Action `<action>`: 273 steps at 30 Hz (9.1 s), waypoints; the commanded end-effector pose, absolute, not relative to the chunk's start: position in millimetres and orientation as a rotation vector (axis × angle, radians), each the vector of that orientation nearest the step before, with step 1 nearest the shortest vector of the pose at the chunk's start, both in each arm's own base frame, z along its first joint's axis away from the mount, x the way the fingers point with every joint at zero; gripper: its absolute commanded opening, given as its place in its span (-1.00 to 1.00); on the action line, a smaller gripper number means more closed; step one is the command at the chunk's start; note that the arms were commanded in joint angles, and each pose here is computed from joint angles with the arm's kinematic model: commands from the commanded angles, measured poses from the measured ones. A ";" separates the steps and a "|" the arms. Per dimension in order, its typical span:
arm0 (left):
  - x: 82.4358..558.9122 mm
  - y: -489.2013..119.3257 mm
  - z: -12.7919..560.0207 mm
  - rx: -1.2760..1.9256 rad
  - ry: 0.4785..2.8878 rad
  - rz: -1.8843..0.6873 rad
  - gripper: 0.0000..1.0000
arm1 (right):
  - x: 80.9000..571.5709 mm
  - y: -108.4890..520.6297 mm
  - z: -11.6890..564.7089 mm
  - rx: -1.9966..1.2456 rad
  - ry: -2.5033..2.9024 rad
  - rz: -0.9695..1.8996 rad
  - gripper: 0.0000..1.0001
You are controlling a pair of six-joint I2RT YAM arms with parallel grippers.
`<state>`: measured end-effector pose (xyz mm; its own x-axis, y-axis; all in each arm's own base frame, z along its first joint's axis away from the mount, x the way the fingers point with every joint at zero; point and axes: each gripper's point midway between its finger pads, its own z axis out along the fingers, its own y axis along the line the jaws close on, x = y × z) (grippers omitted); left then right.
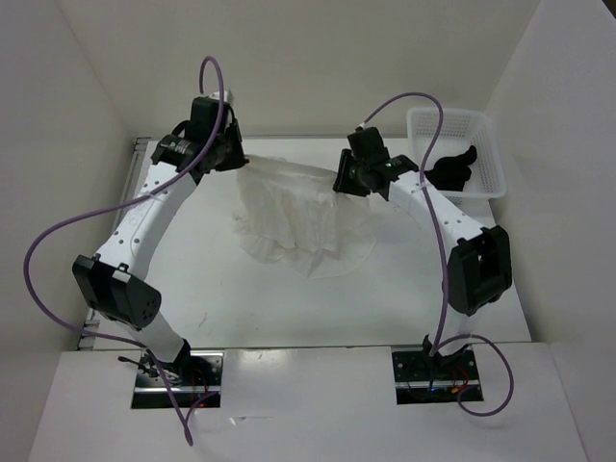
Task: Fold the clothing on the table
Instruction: Flatten the skirt out, then fold the skirt
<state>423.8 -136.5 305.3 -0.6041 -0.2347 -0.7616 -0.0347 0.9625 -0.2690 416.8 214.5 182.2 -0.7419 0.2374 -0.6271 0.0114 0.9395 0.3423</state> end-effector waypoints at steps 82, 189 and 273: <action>372.9 -126.1 192.2 -0.376 2.271 -0.376 -1.00 | 390.9 137.3 120.2 0.107 2.586 -0.286 -0.53; 384.8 -148.9 180.2 -0.022 2.476 -0.451 -1.00 | 385.5 164.3 247.0 0.020 2.328 0.369 -1.00; 489.0 -171.0 79.8 -0.511 2.460 -0.518 -0.50 | 407.8 157.6 103.1 0.316 2.631 0.182 -0.46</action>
<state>461.8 -173.1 73.3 -0.7970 -0.4558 -0.3964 -0.2772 0.8590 -0.4304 365.2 171.1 91.1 -0.9119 0.2530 -0.3230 0.1901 0.9582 0.2138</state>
